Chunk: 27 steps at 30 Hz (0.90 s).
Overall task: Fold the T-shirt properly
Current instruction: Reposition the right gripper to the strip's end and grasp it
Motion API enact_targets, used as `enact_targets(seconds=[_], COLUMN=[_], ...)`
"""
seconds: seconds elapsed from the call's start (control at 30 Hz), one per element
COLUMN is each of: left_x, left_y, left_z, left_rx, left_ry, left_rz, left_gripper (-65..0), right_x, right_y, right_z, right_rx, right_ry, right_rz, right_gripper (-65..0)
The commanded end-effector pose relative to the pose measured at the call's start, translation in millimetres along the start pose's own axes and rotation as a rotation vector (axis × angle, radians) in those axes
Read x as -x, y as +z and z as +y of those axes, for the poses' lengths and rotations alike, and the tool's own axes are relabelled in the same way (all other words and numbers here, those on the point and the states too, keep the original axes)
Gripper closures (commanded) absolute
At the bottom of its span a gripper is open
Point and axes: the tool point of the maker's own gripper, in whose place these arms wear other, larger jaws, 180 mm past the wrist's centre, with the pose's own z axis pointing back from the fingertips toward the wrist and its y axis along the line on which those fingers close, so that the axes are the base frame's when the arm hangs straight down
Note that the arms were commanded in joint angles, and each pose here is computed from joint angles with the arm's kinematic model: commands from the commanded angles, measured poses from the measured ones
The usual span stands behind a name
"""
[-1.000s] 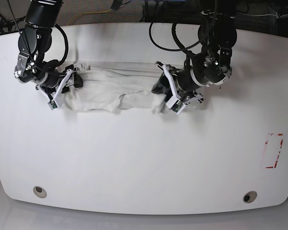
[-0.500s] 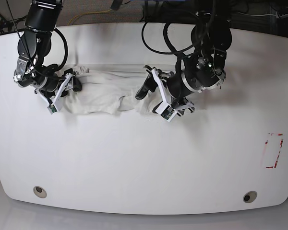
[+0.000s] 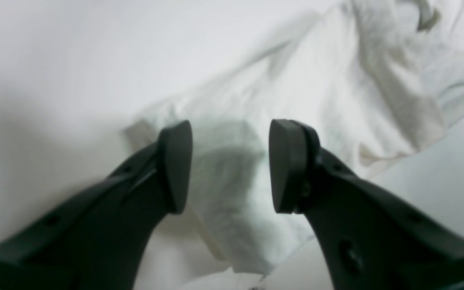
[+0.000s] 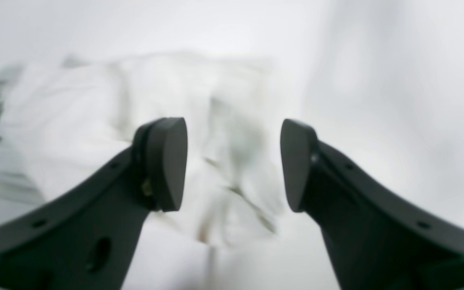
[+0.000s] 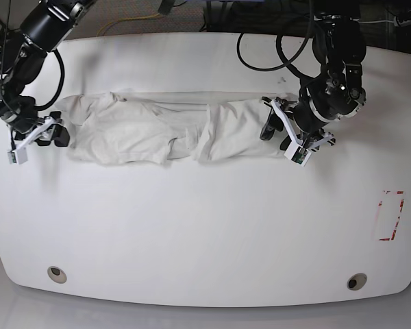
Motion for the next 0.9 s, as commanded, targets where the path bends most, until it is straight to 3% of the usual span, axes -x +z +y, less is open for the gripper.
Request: enact_targets(seconds=[0.0, 0.13, 0.33, 0.67, 0.87], left_x=[3, 25, 34, 34, 35], left_y=[-3, -13, -17, -16, -16], left_z=[5, 7, 7, 8, 8], left_rx=[0.002, 0.016, 0.022, 0.020, 0.020], left_ry=[0.007, 0.049, 0.065, 0.065, 0.064], left_rz=[0.000, 0.059, 0.083, 0.084, 0.085], left_gripper=[-27.5, -27.5, -27.5, -27.5, -27.4], right_x=[-14, 1, 23, 41, 48], right_y=[11, 9, -6, -26, -43], right_z=[-19, -42, -39, 3, 28], right_rx=[0.022, 0.021, -0.034, -0.177, -0.234], right_ry=[-0.040, -0.130, -0.220, -0.311, -0.297], right_rz=[-0.054, -0.016, 0.015, -0.028, 0.005], right_gripper=[-35.5, -37.1, -52.3, -50.3, -50.6])
